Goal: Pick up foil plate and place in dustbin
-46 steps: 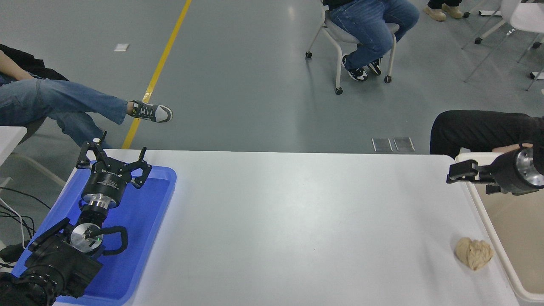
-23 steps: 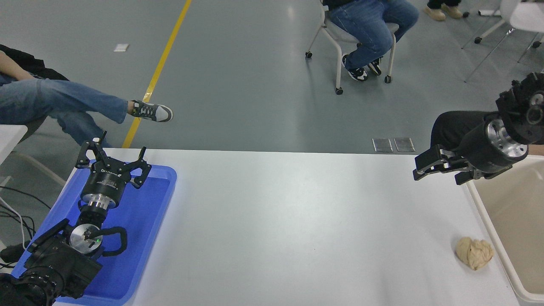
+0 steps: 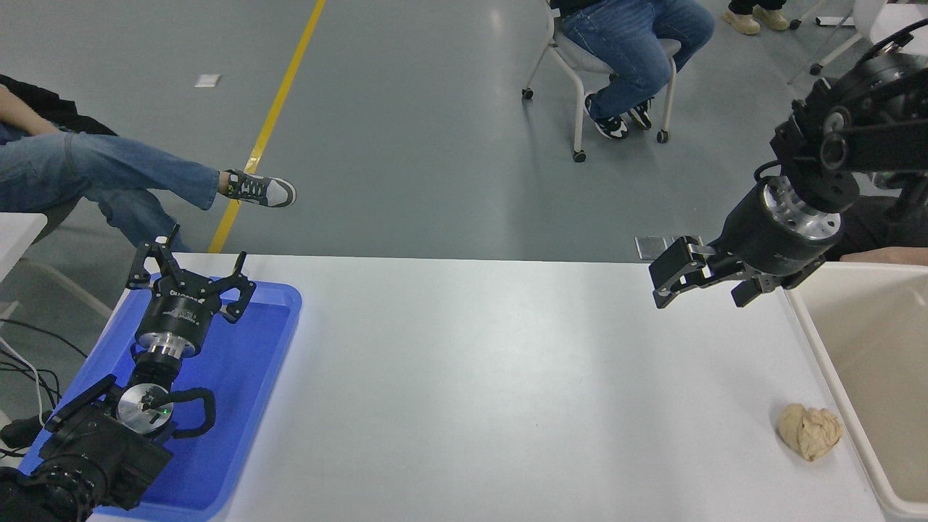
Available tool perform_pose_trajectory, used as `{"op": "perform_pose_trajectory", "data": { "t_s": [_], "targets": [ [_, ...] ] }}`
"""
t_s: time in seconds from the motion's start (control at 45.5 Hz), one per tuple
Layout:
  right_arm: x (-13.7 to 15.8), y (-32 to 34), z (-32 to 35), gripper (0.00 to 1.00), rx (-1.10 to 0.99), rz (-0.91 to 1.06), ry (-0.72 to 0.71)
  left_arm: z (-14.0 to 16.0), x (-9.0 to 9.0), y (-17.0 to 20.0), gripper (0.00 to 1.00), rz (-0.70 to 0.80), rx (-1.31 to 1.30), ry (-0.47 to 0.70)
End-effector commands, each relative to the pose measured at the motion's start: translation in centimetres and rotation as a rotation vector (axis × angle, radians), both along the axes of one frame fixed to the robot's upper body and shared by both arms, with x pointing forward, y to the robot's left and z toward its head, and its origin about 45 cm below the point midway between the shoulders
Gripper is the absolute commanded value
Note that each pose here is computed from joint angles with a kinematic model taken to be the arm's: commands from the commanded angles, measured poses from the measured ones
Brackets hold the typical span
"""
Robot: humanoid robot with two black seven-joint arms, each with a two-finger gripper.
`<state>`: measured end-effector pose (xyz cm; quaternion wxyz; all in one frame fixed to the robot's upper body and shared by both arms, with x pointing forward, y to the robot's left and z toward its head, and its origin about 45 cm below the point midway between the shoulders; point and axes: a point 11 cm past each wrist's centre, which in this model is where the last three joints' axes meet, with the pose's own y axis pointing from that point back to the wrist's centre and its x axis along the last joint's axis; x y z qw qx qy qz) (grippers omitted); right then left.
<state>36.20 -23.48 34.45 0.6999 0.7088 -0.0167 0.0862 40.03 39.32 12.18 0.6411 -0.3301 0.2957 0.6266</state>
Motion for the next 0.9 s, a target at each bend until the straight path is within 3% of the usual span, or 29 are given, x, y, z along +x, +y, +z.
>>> {"op": "perform_pose_trajectory", "data": {
  "t_s": [0.0,0.879],
  "targets": [
    [0.1,2.3,0.4,1.00,-0.056,0.039,-0.017,-0.1,-0.1,0.0,1.00,0.001,0.001,0.002],
    [0.3,0.9,1.3,1.00,-0.042,-0.014,-0.039,-0.1,-0.1,0.0,1.00,0.001,0.001,0.002]
  ]
}}
